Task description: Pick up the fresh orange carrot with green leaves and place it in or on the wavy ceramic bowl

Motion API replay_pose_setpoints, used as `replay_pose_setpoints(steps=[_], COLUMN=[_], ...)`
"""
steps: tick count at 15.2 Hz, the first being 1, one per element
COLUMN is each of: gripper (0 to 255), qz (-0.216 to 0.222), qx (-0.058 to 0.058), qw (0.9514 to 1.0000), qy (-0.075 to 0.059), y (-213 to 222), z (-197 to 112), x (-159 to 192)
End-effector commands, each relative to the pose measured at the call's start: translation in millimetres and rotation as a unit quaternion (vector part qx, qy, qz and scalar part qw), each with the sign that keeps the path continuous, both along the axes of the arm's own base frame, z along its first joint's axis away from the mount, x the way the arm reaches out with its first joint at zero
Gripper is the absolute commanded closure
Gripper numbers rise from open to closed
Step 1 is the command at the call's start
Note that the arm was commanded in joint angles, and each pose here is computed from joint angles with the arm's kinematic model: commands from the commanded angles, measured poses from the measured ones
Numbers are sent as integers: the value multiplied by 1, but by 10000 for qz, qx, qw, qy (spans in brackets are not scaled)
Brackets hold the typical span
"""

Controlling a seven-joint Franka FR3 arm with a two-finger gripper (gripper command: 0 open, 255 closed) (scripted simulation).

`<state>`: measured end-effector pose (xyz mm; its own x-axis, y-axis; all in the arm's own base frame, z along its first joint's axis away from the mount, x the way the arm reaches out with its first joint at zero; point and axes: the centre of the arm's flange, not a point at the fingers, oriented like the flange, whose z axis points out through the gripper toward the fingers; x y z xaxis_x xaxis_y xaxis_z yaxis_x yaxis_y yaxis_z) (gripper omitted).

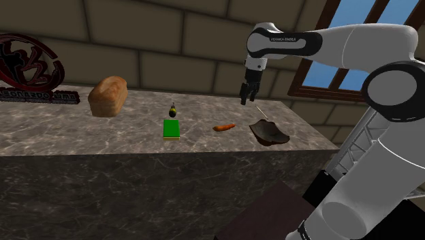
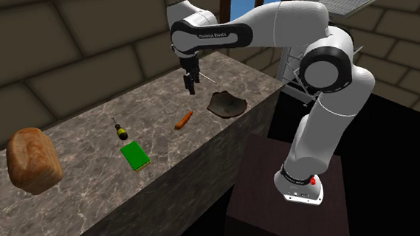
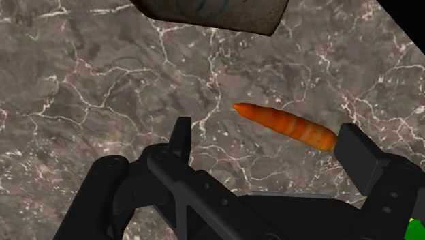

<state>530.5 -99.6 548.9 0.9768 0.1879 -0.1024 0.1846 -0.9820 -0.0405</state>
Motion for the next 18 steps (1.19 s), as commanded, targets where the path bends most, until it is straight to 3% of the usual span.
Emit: replay_pose_setpoints(steps=[1, 8, 16, 17, 18], gripper=[0, 0, 0, 255, 255], qz=[52, 52, 52, 52, 52], qx=[25, 25, 25, 25, 25], qw=[10000, 10000, 10000, 10000, 10000], qy=[81, 81, 81, 81, 81], y=[-6, -5, -5, -5, -5], z=[-9, -49, -49, -49, -49], x=[16, 11, 11, 11, 11])
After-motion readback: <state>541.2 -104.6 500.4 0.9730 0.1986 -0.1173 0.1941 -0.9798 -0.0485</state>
